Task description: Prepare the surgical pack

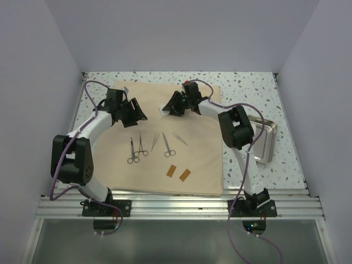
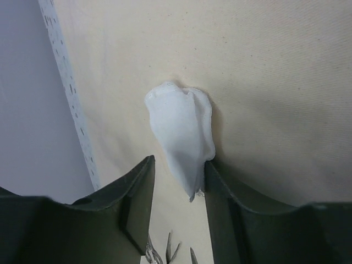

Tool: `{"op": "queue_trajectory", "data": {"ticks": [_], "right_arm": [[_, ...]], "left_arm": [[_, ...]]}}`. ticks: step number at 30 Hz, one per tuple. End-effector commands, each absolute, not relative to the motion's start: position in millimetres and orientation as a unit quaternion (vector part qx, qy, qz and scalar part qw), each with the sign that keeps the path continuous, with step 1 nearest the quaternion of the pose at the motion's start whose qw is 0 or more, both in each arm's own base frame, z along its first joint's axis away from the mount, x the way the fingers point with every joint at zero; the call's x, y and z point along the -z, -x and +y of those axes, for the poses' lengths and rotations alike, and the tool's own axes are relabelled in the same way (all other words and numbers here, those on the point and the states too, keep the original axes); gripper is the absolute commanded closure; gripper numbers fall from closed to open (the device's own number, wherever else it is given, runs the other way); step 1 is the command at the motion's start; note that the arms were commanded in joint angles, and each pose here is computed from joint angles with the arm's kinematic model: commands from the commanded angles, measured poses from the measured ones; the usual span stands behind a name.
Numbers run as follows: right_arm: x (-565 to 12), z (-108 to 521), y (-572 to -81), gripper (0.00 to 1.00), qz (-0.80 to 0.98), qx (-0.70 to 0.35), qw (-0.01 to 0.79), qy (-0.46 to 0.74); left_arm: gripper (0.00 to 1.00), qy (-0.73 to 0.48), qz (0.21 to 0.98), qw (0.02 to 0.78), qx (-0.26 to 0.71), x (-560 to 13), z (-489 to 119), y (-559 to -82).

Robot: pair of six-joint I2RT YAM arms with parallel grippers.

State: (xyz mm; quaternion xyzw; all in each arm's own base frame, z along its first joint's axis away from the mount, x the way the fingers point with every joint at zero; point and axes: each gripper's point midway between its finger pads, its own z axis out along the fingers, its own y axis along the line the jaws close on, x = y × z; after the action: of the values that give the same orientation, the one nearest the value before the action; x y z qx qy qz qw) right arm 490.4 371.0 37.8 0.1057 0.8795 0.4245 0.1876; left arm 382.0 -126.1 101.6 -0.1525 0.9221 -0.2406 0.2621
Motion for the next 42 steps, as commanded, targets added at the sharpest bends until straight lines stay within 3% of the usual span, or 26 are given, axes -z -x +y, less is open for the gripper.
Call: {"op": "queue_trajectory", "data": {"ticks": [1,2,6,8,13,16,17,18,23,28,34,42], "right_arm": [[-27,379,-496,0.57,0.882,-0.415,0.191,-0.115],[-31,380,-498,0.60,0.881,-0.418,0.192,-0.113],[-62,380,-500,0.94,0.877,-0.427,0.204,-0.085],[-88,370,-496,1.00,0.877,-0.424,0.210,-0.080],[-155,299,-477,1.00,0.867,-0.421,0.252,-0.092],[-190,238,-440,1.00,0.854,-0.420,0.286,-0.111],[-170,205,-426,1.00,0.864,-0.398,0.274,-0.143],[-197,185,-411,1.00,0.857,-0.392,0.307,-0.133],[-171,72,-343,1.00,0.872,-0.300,0.307,-0.237],[-151,9,-309,1.00,0.891,-0.189,0.322,-0.259],[-116,-42,-307,1.00,0.893,-0.138,0.297,-0.308],[-78,-88,-311,1.00,0.865,-0.164,0.286,-0.379]], "left_arm": [[0.37,0.136,0.914,0.293,0.244,-124,-116,-383],[0.37,0.135,0.916,0.292,0.241,-123,-114,-382],[0.37,0.124,0.918,0.295,0.236,-126,-111,-377],[0.37,0.117,0.920,0.296,0.229,-125,-109,-373],[0.37,0.098,0.926,0.294,0.214,-120,-104,-365],[0.37,0.082,0.932,0.292,0.201,-113,-99,-359],[0.37,0.077,0.933,0.290,0.199,-111,-99,-357],[0.37,0.076,0.936,0.283,0.194,-104,-98,-350],[0.37,0.067,0.942,0.267,0.190,-86,-96,-333],[0.37,0.063,0.947,0.244,0.198,-71,-98,-315],[0.38,0.050,0.946,0.252,0.200,-76,-100,-316],[0.38,0.032,0.941,0.271,0.200,-86,-103,-318]]}}
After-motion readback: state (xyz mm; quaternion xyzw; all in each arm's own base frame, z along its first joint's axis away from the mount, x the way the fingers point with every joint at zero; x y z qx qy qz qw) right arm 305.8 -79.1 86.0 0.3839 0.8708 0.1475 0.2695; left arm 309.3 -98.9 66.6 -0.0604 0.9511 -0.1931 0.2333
